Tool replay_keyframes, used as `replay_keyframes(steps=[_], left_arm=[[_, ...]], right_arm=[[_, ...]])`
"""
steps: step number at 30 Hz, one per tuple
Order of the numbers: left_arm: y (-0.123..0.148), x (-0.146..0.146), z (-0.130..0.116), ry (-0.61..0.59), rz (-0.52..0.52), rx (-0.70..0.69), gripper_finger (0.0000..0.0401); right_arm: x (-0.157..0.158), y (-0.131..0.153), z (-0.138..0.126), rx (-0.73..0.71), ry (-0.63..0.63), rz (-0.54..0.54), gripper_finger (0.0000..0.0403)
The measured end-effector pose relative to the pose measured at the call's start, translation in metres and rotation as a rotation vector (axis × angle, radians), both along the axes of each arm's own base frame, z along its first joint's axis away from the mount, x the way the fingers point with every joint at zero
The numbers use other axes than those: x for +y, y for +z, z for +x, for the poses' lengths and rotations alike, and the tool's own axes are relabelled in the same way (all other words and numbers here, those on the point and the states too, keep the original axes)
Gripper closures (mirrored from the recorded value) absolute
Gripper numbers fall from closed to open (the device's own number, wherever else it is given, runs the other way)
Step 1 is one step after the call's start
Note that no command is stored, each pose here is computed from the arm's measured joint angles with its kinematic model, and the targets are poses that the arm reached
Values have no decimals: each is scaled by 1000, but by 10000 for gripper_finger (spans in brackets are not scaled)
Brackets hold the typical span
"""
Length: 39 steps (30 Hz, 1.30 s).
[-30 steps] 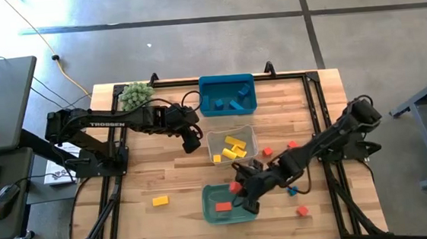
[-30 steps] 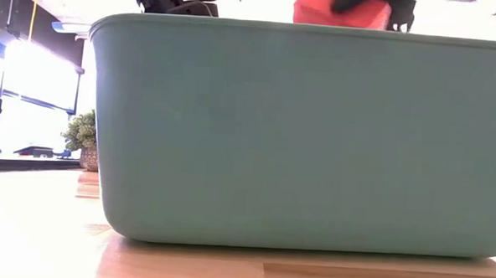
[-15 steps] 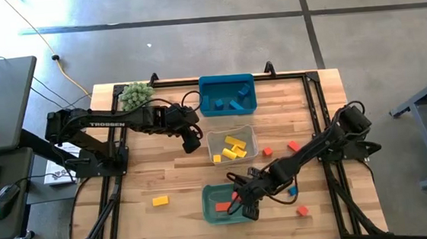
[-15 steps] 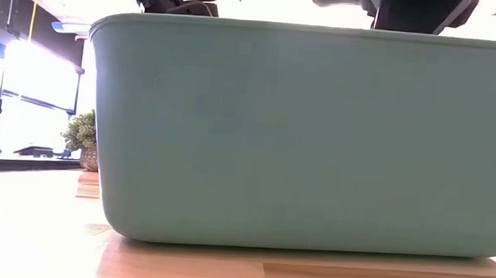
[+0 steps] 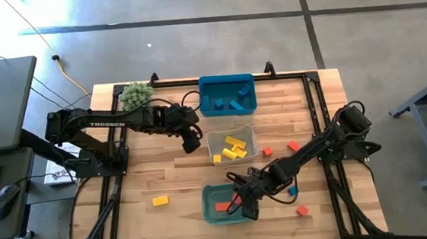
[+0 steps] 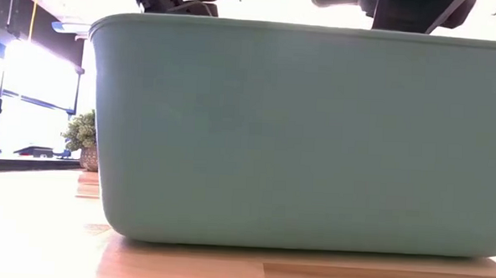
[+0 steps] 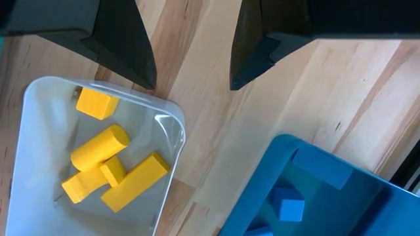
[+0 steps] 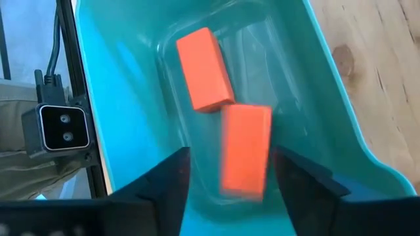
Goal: Sort & place blocks by color
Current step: Put the orange block into the green bin, then put the yellow block into the white bin
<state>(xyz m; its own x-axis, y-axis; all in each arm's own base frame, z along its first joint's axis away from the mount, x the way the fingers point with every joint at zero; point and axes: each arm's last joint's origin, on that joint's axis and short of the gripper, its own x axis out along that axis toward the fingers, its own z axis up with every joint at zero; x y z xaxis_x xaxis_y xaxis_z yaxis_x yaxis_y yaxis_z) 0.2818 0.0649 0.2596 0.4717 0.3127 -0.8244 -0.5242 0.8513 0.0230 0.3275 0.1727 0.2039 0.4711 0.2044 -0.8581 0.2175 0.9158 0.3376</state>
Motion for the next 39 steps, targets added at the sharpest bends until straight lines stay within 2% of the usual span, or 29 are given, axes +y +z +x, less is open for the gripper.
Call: replay_keyframes(steps=[3,7,16,25,28,34,39], left_arm=[[-1,-1,-1,-11,-21,11,217],[1,-8,-7,-49,-63,44,217],[20,-45,-40,-156,-86,137,217],[31,-81,-71,-189,-145,218,217],[31,-90,-77,-204,-159,250,217],[30,-108,-85,-264,-273,298,217],[17,-120,-91,-280,-276,347,201]], right_arm=[[-1,0,0,0,-2,0,175],[-2,1,0,0,-6,-5,169],[-15,16,-9,-2,-40,-103,192],[-45,45,-17,-54,-94,-161,207],[-56,54,-18,-71,-114,-169,207],[-79,71,-23,-99,-173,-162,207],[-95,84,-29,-127,-202,-175,207]])
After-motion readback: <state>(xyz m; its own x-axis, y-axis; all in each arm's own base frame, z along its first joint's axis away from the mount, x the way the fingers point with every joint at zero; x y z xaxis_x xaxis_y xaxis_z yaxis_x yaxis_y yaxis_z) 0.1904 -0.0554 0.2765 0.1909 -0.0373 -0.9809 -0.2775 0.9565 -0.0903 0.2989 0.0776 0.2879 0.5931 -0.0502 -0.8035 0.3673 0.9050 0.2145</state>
